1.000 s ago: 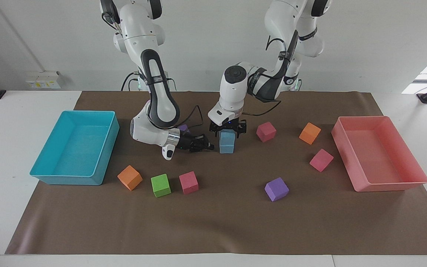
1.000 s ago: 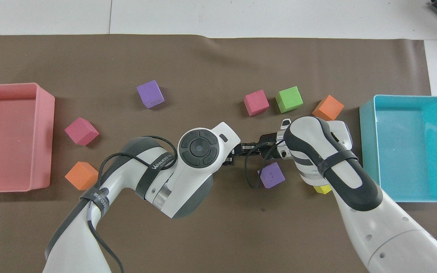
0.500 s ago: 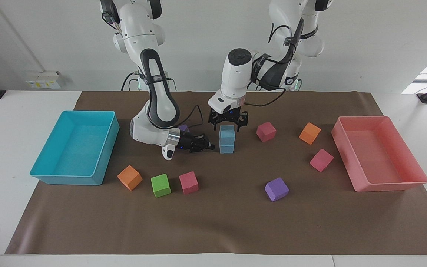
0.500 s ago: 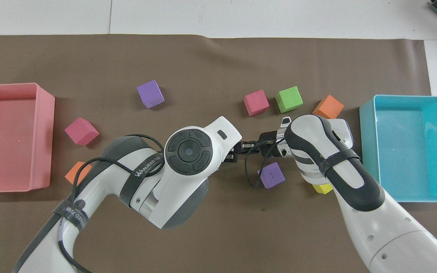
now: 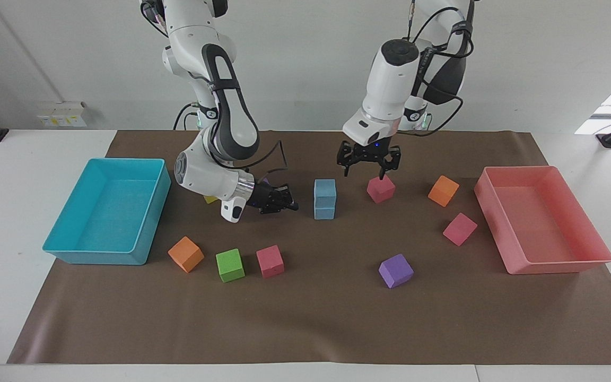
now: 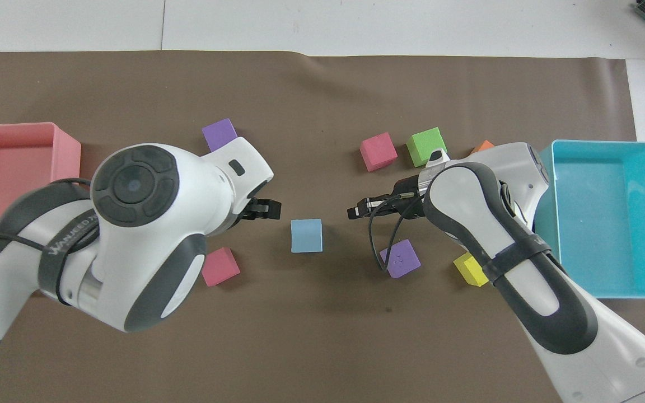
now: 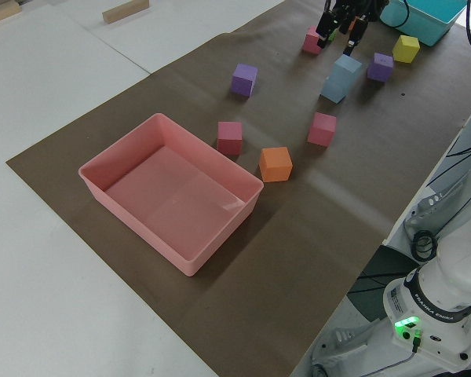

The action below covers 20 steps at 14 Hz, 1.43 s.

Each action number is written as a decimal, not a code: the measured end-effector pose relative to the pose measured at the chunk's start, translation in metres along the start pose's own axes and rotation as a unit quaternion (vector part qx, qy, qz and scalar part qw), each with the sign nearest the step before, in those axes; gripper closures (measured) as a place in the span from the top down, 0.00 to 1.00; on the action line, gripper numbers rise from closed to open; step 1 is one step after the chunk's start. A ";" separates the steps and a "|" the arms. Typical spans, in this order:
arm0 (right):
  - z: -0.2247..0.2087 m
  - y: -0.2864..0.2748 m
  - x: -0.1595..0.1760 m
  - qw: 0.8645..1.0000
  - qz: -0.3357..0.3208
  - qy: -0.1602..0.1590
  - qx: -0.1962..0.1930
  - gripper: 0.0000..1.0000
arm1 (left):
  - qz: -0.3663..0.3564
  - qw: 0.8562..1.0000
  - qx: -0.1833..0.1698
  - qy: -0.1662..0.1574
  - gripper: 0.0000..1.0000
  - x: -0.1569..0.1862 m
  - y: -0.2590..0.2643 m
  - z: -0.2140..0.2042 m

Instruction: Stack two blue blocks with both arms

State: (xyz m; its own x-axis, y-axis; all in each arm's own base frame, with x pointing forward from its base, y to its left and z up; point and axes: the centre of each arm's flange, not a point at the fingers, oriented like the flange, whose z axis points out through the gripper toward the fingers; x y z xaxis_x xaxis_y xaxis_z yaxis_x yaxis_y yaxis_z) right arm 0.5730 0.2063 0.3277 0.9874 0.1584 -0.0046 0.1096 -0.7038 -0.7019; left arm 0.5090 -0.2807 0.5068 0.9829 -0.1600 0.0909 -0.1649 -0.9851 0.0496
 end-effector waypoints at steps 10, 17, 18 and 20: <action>-0.106 -0.010 0.002 0.979 -0.055 0.011 -0.196 1.00 | 0.040 0.999 0.015 -0.001 1.00 0.015 -0.197 -0.063; -0.190 -0.004 -0.012 0.955 0.025 -0.022 -0.294 1.00 | 0.029 0.999 0.015 -0.018 1.00 0.012 -0.207 -0.154; -0.209 -0.001 -0.016 0.952 0.042 -0.017 -0.303 1.00 | 0.028 0.999 0.015 -0.022 1.00 0.012 -0.207 -0.162; -0.245 0.010 -0.026 0.945 0.066 -0.007 -0.321 1.00 | 0.024 0.999 0.015 -0.027 1.00 0.013 -0.212 -0.170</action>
State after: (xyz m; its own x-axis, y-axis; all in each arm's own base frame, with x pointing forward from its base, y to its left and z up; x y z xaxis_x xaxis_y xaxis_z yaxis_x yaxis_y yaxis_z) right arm 0.5763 0.0259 0.4953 0.9962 0.0463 -0.0735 0.0374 -0.9924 -0.1173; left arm 0.5430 -0.0636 0.6665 0.9771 -0.2092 0.0389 -0.2099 -0.9776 0.0166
